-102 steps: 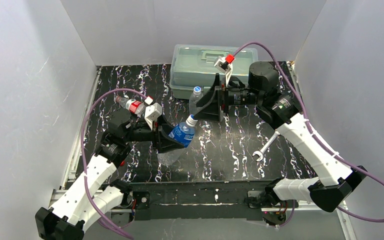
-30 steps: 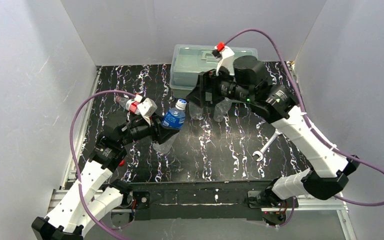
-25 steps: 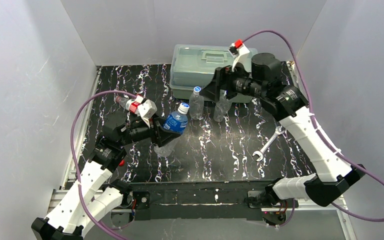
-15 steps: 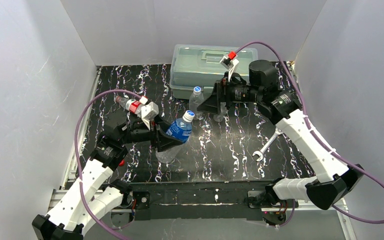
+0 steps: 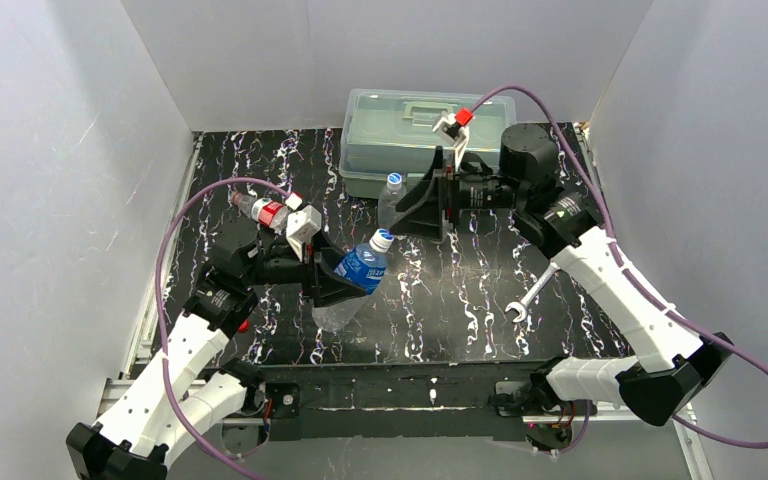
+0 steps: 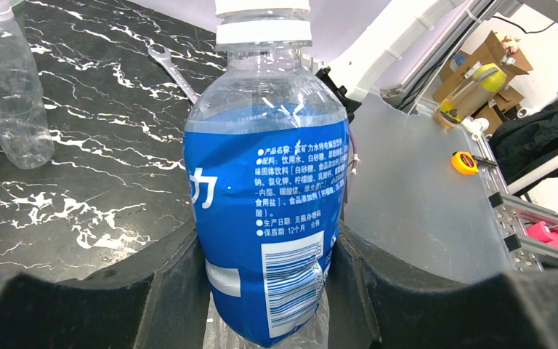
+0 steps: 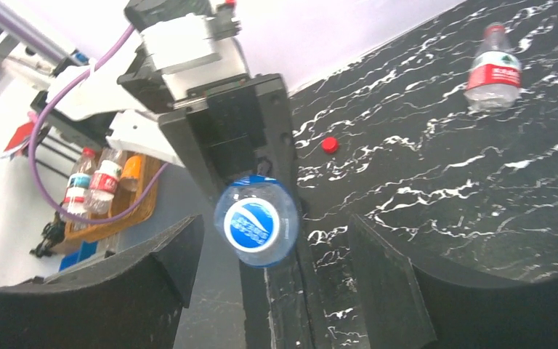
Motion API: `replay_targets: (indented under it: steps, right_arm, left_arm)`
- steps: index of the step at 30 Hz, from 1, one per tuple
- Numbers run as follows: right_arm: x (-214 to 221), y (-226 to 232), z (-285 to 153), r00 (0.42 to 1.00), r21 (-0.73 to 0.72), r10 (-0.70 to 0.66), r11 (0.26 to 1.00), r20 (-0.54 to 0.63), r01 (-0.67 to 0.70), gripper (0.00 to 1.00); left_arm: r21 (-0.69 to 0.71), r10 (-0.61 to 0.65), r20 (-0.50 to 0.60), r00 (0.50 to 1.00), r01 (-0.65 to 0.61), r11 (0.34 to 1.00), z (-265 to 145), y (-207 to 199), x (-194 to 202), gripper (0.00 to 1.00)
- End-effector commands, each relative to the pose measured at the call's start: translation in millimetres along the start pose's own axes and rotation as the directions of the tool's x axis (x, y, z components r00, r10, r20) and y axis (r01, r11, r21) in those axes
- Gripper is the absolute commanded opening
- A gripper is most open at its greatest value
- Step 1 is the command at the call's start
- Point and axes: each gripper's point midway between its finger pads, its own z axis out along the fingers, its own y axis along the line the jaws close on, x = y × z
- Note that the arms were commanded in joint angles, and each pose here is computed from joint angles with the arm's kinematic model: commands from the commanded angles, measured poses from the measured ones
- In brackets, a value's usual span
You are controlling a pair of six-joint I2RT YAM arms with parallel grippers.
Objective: Screw on the bottle caps
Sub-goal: Screw the bottle cap onto the plastic bottle.
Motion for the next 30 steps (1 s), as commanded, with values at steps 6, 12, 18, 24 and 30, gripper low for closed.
replay_targets:
  steps: [6, 12, 18, 24, 30]
  right_arm:
    - [11.0, 17.2, 15.3, 0.997, -0.081, -0.058, 0.995, -0.044, 0.054, 0.75]
    - [20.1, 14.9, 21.0, 0.996, -0.077, -0.052, 0.996, -0.079, 0.046, 0.71]
    - [19.9, 15.4, 23.9, 0.995, -0.076, -0.047, 0.996, -0.086, 0.041, 0.55]
    - [20.7, 7.1, 27.9, 0.994, -0.02, 0.009, 1.0, -0.108, -0.011, 0.19]
    - [16.7, 5.6, 42.2, 0.986, 0.074, 0.136, 0.989, -0.094, -0.129, 0.03]
  left_arm:
    - [0.037, 0.023, 0.007, 1.0, -0.023, 0.999, 0.8, -5.3, -8.3, 0.0]
    - [0.036, 0.024, 0.008, 1.0, -0.024, 0.999, 0.7, -5.4, -8.5, 0.0]
    - [0.032, 0.025, 0.008, 1.0, -0.025, 0.999, 1.1, -4.1, -8.8, 0.0]
    - [-0.049, 0.037, 0.024, 0.999, -0.036, 0.998, 1.5, 10.3, -12.5, 0.0]
    - [-0.342, 0.138, 0.047, 0.989, -0.114, 0.933, -13.4, 55.4, -25.5, 0.0]
